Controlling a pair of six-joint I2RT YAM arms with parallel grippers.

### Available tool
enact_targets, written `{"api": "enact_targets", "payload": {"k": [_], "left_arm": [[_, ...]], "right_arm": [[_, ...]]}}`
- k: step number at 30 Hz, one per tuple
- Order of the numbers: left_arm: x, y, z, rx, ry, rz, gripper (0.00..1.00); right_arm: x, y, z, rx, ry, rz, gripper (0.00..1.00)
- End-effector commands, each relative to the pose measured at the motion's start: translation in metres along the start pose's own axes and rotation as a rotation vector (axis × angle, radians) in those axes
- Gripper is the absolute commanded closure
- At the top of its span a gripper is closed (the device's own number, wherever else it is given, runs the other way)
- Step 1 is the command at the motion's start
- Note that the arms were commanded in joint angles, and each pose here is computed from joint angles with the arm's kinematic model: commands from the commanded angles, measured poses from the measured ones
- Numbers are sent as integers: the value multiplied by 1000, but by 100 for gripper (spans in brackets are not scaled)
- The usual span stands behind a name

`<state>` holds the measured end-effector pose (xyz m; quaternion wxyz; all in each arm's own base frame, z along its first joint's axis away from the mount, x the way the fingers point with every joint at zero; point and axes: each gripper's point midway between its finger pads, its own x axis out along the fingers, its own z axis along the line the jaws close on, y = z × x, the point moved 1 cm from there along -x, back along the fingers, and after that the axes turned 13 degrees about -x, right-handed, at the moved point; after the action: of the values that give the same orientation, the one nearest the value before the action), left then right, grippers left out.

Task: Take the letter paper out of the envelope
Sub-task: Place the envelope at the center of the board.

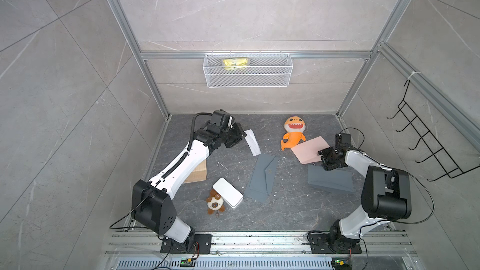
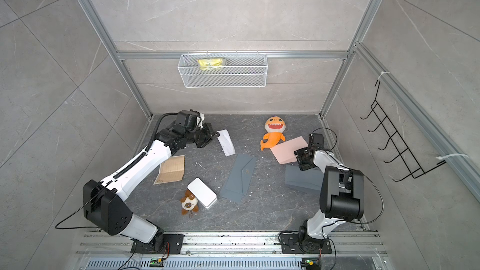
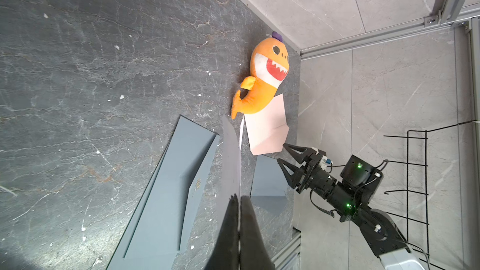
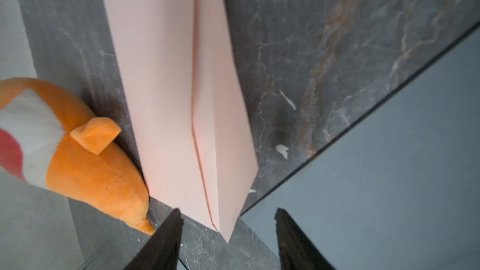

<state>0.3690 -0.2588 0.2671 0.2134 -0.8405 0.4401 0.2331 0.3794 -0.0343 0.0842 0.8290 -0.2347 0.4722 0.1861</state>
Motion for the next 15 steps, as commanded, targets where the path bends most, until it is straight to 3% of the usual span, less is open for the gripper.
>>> {"api": "enact_targets", "payload": {"k": [1, 5, 8, 10, 14, 15], "left_arm": [[-7, 2, -27, 37, 64, 40, 100], [-7, 0, -41, 50, 89, 83, 100], [-9, -5, -57, 32, 157, 130, 100], [-13, -10, -67, 15, 201, 155, 100], [-19, -18, -86, -19, 281, 217, 100], [-19, -21, -89, -37, 301, 232, 100]], "right_arm": [[-29, -2, 7, -58, 63, -43, 40], [-66, -5, 40, -167, 52, -111, 39], [-103, -1, 95, -309, -65, -161, 37], [-123, 15, 140, -414, -225, -147, 34], [-157, 68, 216, -534, -688, 20, 29], [-164, 80, 225, -528, -786, 80, 21]]}}
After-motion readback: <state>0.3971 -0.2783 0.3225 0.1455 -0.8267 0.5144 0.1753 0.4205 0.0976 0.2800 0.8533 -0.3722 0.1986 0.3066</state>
